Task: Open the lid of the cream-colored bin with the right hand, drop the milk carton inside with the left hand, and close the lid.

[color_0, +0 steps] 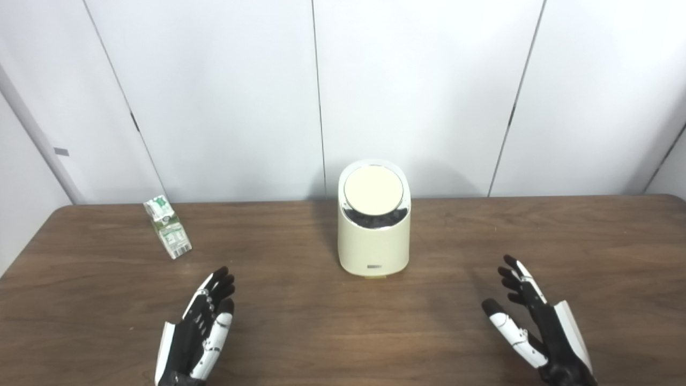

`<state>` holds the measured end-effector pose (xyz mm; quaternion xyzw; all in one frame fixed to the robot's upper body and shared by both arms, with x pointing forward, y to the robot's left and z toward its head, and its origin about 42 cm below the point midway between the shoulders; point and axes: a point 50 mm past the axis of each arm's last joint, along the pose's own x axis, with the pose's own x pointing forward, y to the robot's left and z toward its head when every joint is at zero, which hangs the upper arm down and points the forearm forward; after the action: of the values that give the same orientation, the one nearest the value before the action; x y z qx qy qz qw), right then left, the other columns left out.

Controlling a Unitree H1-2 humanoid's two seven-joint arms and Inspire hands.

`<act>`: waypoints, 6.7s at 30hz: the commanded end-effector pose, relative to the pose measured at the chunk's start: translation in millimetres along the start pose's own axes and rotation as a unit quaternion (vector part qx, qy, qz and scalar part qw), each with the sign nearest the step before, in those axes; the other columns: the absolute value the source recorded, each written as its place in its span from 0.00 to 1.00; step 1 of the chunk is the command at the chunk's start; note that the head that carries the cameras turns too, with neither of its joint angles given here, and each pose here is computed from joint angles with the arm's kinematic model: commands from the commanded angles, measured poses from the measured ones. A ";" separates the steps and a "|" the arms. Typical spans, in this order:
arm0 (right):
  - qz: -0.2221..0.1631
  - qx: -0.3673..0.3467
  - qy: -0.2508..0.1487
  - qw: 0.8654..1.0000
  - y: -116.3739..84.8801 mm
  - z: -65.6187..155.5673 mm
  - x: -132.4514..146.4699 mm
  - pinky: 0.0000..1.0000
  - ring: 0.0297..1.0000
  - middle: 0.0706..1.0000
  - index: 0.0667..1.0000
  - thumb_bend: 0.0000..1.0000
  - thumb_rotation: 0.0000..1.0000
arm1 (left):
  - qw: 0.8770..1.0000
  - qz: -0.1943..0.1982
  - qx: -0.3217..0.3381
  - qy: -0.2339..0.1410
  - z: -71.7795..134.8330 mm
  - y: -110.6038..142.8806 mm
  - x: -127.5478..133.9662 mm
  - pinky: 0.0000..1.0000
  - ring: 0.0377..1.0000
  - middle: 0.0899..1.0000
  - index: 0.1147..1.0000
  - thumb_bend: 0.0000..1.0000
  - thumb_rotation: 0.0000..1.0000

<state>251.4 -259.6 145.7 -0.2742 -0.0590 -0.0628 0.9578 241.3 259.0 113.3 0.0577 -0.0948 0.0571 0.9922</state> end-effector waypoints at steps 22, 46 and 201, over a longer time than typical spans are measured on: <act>-0.017 -0.002 -0.109 0.994 -8.8 81.2 102.6 0.83 0.88 0.89 0.95 0.71 0.69 | 1.000 -0.006 0.004 0.030 -17.3 -6.5 -11.6 0.95 0.90 0.89 0.93 0.35 0.67; 0.030 -0.069 -0.163 0.984 33.9 177.4 212.1 0.78 0.87 0.90 0.94 0.70 0.54 | 0.999 -0.004 0.011 0.032 -13.0 -21.4 -14.9 0.84 0.88 0.90 0.93 0.27 0.64; 0.029 0.138 0.008 0.990 -24.0 -9.8 26.9 0.60 0.77 0.80 0.82 0.70 0.96 | 0.967 0.138 0.210 -0.047 47.4 94.9 65.3 0.73 0.81 0.85 0.87 0.90 0.16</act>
<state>269.6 -289.1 142.0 -0.1380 -0.0182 -0.0301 0.9898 273.0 341.9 159.9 0.2440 -0.1035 0.2033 0.9426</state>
